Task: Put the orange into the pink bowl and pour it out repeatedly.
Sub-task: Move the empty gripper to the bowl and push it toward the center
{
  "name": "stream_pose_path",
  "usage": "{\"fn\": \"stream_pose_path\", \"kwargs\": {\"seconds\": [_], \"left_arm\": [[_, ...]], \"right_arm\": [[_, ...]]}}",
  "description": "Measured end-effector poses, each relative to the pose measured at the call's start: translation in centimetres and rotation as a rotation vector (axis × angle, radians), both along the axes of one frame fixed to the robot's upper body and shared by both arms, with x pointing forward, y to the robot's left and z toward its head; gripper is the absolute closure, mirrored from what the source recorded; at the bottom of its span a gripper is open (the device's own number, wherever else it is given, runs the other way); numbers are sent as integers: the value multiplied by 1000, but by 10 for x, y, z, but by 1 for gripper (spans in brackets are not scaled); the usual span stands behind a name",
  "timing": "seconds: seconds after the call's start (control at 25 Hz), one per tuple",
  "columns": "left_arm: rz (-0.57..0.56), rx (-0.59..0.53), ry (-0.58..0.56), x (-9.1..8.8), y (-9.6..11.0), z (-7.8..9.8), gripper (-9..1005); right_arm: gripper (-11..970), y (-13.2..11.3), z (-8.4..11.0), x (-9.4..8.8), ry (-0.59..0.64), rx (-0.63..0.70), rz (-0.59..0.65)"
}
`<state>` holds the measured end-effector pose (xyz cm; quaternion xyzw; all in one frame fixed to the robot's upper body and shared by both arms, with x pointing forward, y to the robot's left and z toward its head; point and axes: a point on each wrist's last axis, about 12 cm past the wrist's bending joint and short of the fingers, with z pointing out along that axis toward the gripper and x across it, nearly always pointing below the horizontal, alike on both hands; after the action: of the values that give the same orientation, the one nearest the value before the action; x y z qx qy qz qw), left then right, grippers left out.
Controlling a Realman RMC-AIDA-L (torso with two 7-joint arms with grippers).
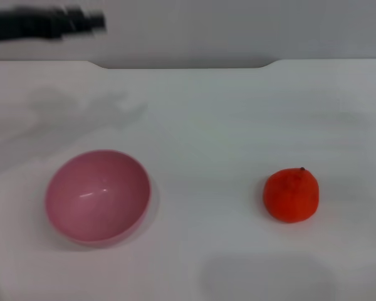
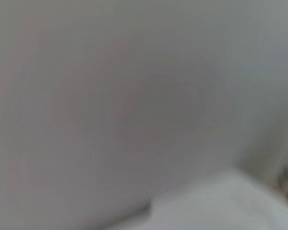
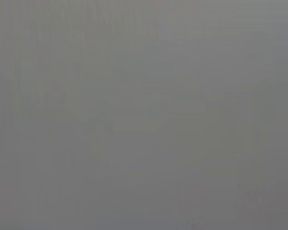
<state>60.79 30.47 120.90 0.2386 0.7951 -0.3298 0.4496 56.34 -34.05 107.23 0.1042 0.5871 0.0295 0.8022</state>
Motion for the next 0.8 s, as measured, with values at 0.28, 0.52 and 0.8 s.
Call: {"fn": "stream_pose_path", "kwargs": {"seconds": [0.28,0.52,0.8], "left_arm": [[-52,229,212,-14,-19,5,377],[36,439,333,-21,-27,-6,390],[60,516,402,-26,-30,-18,405]], "right_arm": [[496,-3,1,0,1,-10,-6],[497,-4,2,1,0,-13,-6],[496,-3,2,2,0,-23,5]]}}
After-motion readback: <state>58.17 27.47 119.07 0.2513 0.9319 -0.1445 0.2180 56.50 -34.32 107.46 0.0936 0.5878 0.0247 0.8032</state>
